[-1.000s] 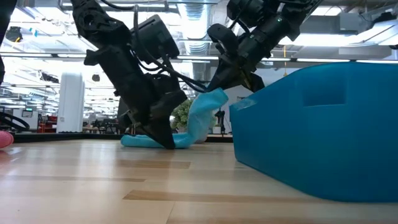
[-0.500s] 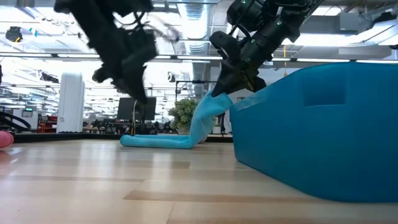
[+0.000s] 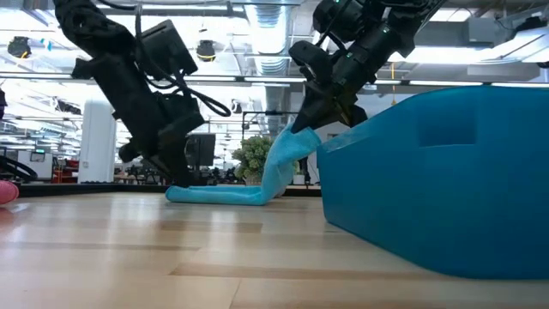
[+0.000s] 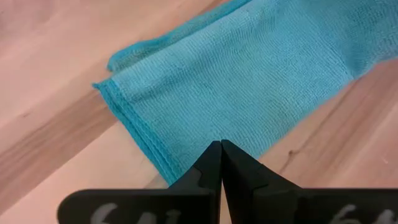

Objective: Fold microfiber towels
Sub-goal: Fold the blue microfiber cloth

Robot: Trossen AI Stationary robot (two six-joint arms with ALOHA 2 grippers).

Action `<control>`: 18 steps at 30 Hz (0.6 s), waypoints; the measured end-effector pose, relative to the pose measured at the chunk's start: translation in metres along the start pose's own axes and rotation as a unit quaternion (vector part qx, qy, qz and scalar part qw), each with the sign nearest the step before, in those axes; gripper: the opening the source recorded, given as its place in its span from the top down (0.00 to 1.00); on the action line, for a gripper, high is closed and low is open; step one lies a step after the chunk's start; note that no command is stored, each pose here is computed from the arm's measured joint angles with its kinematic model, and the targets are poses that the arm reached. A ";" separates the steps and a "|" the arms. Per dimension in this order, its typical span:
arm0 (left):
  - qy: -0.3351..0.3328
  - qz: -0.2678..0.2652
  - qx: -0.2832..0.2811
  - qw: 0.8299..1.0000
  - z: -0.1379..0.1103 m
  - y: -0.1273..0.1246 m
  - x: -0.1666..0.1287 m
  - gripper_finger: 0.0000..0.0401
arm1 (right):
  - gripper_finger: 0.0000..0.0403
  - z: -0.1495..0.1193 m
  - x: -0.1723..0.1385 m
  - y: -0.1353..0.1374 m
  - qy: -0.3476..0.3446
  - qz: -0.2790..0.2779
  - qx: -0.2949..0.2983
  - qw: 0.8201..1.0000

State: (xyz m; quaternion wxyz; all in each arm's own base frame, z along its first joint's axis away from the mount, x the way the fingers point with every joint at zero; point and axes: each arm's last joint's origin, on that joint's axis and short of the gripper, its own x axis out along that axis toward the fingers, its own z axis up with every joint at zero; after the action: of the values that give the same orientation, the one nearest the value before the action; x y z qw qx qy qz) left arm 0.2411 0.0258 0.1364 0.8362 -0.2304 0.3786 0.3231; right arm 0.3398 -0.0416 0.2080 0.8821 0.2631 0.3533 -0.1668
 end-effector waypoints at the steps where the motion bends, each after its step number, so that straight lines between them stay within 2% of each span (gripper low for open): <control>1: -0.003 0.002 -0.001 1.000 0.000 0.000 0.000 1.00 | 0.91 0.000 0.000 0.000 0.000 0.000 0.000 1.000; 5: -0.016 0.004 -0.001 1.000 0.002 -0.001 0.002 1.00 | 0.91 0.001 0.000 0.000 -0.004 0.002 0.001 1.000; 8: 0.001 0.013 0.004 1.000 -0.003 0.000 0.012 1.00 | 0.91 0.001 0.000 0.001 -0.005 0.003 0.001 1.000; 14: -0.001 -0.012 -0.008 1.000 -0.007 -0.007 0.038 1.00 | 0.91 0.001 0.000 0.001 -0.006 0.004 0.000 1.000; 18: -0.008 -0.035 -0.012 0.999 -0.005 -0.015 0.041 1.00 | 0.91 0.000 0.000 0.001 -0.003 0.002 0.000 1.000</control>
State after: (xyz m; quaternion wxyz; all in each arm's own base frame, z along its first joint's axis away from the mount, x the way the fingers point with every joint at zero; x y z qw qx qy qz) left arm 0.2696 0.0275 0.1037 0.8472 -0.2513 0.3592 0.3000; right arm 0.3403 -0.0412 0.2083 0.8833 0.2634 0.3506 -0.1659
